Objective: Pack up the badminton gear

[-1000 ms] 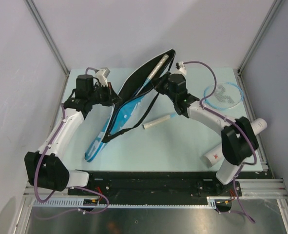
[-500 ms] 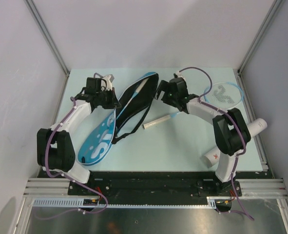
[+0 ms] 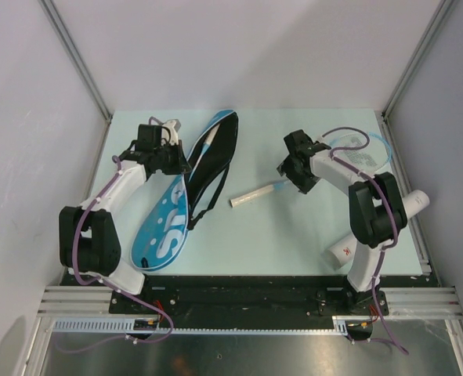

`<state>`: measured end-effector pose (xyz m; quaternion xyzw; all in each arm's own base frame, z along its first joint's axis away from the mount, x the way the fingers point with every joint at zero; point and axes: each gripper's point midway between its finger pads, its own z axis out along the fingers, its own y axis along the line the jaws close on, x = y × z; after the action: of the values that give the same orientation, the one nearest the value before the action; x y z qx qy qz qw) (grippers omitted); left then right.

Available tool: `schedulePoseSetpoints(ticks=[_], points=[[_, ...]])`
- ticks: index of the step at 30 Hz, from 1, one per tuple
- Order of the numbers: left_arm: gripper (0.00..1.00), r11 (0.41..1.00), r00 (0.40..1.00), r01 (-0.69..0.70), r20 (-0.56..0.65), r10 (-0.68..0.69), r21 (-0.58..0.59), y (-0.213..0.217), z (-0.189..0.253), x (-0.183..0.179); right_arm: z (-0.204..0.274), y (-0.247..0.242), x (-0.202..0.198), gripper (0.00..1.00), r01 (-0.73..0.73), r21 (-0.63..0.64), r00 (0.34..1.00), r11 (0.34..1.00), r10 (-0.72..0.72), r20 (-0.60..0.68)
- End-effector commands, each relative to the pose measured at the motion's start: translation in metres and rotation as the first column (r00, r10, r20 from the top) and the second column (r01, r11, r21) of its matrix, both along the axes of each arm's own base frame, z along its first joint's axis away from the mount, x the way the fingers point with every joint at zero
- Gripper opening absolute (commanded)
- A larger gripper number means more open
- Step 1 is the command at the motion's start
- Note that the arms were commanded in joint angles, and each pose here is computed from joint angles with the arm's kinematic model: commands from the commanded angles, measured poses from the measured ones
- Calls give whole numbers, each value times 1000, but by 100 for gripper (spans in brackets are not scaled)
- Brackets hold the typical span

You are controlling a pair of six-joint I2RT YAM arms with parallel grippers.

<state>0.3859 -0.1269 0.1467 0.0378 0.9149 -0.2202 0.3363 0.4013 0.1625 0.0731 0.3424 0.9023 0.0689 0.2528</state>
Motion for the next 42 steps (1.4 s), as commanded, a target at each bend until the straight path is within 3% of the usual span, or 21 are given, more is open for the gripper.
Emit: schedulePoseSetpoints(ticks=[1,8,17,27,31,33,34,38,40,41,42], points=[[0,998,995,28,94,-23,-56,-8,33,10,1,-12,6,77,236,-41,971,971,-237,-25],[0,995,995,41,93,-33,-89,-13,39,7,-18,10,5,74,276,-79,952,958,-284,-116],[0,992,994,54,99,-43,-117,-17,46,6,-35,25,5,59,314,-86,938,945,-323,-124],[0,992,996,27,88,-16,-126,-7,43,9,-51,39,12,56,296,-133,941,946,-312,-130],[1,993,996,25,91,-15,-117,-6,42,9,-59,37,5,38,301,-146,932,942,-323,-163],[0,993,996,23,90,-13,-115,-5,41,10,-59,32,3,11,293,-143,931,945,-317,-183],[0,993,996,23,91,-12,-113,-5,41,10,-58,32,2,0,281,-140,935,949,-304,-183],[0,994,995,22,96,-12,-111,-3,41,12,-26,36,7,0,114,-174,988,978,-130,-83],[0,994,995,23,102,-12,-103,-1,42,12,14,40,20,0,28,-207,998,978,-17,52],[1,995,994,18,106,-7,-97,0,42,13,28,42,21,0,-24,-236,995,971,46,91],[0,996,993,17,114,-7,-87,2,42,15,38,38,18,0,-122,-344,981,931,165,100]])
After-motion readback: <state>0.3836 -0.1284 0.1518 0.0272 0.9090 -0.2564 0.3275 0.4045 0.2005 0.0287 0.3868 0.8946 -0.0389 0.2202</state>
